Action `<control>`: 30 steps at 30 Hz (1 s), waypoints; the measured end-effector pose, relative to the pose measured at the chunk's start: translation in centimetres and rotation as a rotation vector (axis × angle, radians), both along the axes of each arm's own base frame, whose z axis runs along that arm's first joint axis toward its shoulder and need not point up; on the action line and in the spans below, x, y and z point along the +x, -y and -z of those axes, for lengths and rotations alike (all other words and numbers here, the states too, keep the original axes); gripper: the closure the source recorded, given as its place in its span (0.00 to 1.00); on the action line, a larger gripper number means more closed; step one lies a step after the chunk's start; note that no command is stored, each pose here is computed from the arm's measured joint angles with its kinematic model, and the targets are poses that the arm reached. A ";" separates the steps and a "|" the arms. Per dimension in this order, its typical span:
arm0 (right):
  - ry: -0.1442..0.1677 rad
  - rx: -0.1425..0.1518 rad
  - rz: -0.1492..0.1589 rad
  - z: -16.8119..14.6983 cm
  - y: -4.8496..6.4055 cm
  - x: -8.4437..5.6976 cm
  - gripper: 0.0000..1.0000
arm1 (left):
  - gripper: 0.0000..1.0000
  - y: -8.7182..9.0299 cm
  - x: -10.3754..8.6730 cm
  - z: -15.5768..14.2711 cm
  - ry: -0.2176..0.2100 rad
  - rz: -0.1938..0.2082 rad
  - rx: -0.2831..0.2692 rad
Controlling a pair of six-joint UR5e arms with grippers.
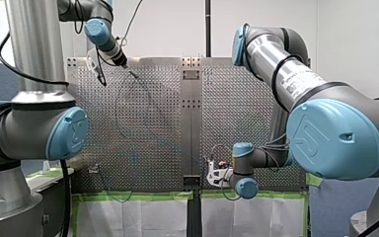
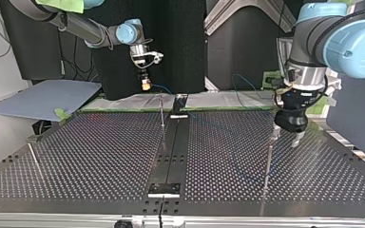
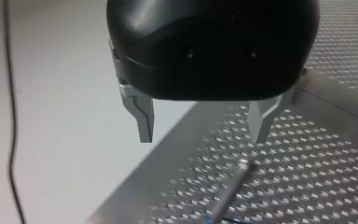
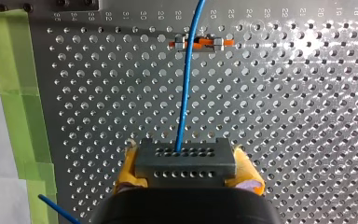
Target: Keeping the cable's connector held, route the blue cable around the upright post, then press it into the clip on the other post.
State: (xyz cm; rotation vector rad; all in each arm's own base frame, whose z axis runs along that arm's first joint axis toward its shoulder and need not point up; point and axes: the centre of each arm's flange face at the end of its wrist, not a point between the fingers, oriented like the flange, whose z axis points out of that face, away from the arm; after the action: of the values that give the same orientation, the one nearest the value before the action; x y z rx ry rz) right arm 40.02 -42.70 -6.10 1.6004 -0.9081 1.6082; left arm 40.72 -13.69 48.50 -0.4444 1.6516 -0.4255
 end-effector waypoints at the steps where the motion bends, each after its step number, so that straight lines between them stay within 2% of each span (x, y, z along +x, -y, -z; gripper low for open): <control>1: 0.000 0.000 0.000 0.0 0.0 0.0 1.00 | 0.00 0.1 -0.1 0.1 -0.008 -0.001 0.007; 9: 0.001 -0.001 0.000 0.0 0.0 0.0 1.00 | 0.00 0.7 -0.8 1.0 -0.080 0.003 0.076; 14: 0.003 -0.002 -0.001 0.0 0.0 0.0 1.00 | 0.00 1.4 -0.4 1.3 -0.118 0.034 0.118; 17: 0.003 -0.003 -0.006 0.0 0.0 0.1 1.00 | 0.00 1.7 -0.1 0.7 -0.114 0.056 0.139; 21: 0.004 -0.005 -0.015 -0.1 0.0 0.2 1.00 | 0.00 2.0 0.3 -0.5 -0.084 0.078 0.168; 26: 0.005 -0.006 -0.017 -0.1 0.1 0.2 1.00 | 0.00 2.0 0.6 -1.9 -0.052 0.085 0.214; 30: 0.004 -0.004 -0.017 -0.1 0.0 0.2 1.00 | 0.00 2.0 0.7 -2.0 -0.051 0.081 0.247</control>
State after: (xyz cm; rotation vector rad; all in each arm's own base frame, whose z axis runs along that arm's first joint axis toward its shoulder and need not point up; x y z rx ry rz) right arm 40.27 -42.74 -6.00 1.6065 -0.8945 1.6249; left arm 41.39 -15.64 50.48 -0.2065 1.7500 -0.2672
